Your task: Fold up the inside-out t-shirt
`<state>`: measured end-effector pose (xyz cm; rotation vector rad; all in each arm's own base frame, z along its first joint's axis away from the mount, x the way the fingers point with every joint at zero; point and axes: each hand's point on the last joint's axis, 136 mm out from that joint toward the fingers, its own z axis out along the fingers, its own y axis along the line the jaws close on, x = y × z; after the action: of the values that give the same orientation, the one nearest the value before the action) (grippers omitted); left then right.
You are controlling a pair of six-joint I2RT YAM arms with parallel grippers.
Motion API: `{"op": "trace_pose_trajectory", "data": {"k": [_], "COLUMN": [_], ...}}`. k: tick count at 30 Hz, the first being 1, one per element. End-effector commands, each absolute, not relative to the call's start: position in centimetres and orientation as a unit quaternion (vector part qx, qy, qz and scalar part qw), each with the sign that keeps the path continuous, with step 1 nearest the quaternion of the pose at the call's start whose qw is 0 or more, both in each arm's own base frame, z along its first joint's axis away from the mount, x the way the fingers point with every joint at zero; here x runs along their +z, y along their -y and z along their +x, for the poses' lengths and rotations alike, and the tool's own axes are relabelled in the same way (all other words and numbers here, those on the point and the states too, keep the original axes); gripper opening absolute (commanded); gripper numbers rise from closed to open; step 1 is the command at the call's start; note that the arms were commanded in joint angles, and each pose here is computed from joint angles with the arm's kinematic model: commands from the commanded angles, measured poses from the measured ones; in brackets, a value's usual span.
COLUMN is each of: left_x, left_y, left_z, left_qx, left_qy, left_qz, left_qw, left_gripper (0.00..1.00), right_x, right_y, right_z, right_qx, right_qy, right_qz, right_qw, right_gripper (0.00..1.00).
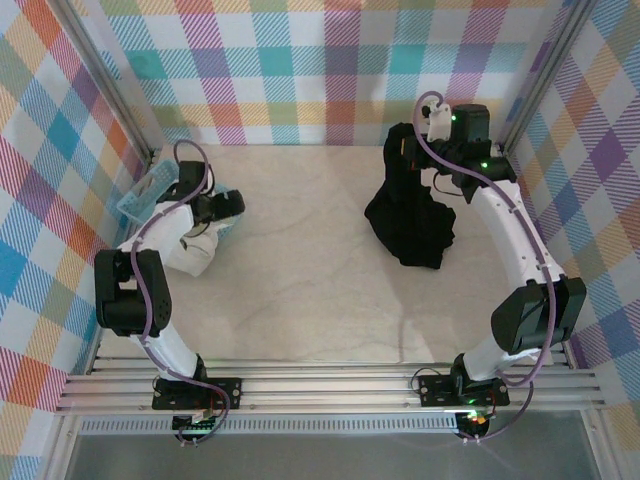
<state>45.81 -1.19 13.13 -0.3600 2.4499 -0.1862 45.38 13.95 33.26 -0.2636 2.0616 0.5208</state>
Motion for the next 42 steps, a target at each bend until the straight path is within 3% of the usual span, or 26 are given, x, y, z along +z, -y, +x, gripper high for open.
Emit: {"op": "trace_pose_trajectory", "data": {"k": [1,11,18,24,38,40,42], "left_x": [14.4,10.8,8.7,9.6,7.8,8.2,9.2], "left_y": [0.6,-2.0,-1.5,-3.8,-10.5,-12.1,-13.3], "left_z": [49.4,56.3,57.5,55.7,57.5,57.7,58.1], "left_qx": [-0.083,0.002,0.033,0.118,0.243,0.273,0.288], "left_qy": [-0.913,-0.917,-0.945,-0.954,-0.946,-0.938,-0.933], "left_qz": [-0.178,-0.223,-0.163,-0.094,0.054,0.069,0.060], "left_qw": [0.357,0.330,0.283,0.261,0.208,0.202,0.208], "left_gripper": [0.96,0.85,0.45,0.28,0.12,0.14,0.22], "right_x": [33.3,32.3,31.8,31.9,31.4,31.5,31.7], "right_y": [-14.9,-14.8,-14.8,-15.6,-18.6,-18.9,-19.6], "right_z": [45.7,45.5,45.4,45.6,46.3,46.1,45.9], "right_qx": [0.230,0.226,0.225,0.241,0.258,0.262,0.269], "right_qy": [-0.836,-0.841,-0.844,-0.841,-0.839,-0.838,-0.835], "right_qz": [-0.117,-0.119,-0.120,-0.123,-0.147,-0.149,-0.154], "right_qw": [0.484,0.476,0.472,0.469,0.457,0.455,0.455], "right_gripper": [0.00,0.00,0.00,0.00,0.00,0.00,0.00]}}
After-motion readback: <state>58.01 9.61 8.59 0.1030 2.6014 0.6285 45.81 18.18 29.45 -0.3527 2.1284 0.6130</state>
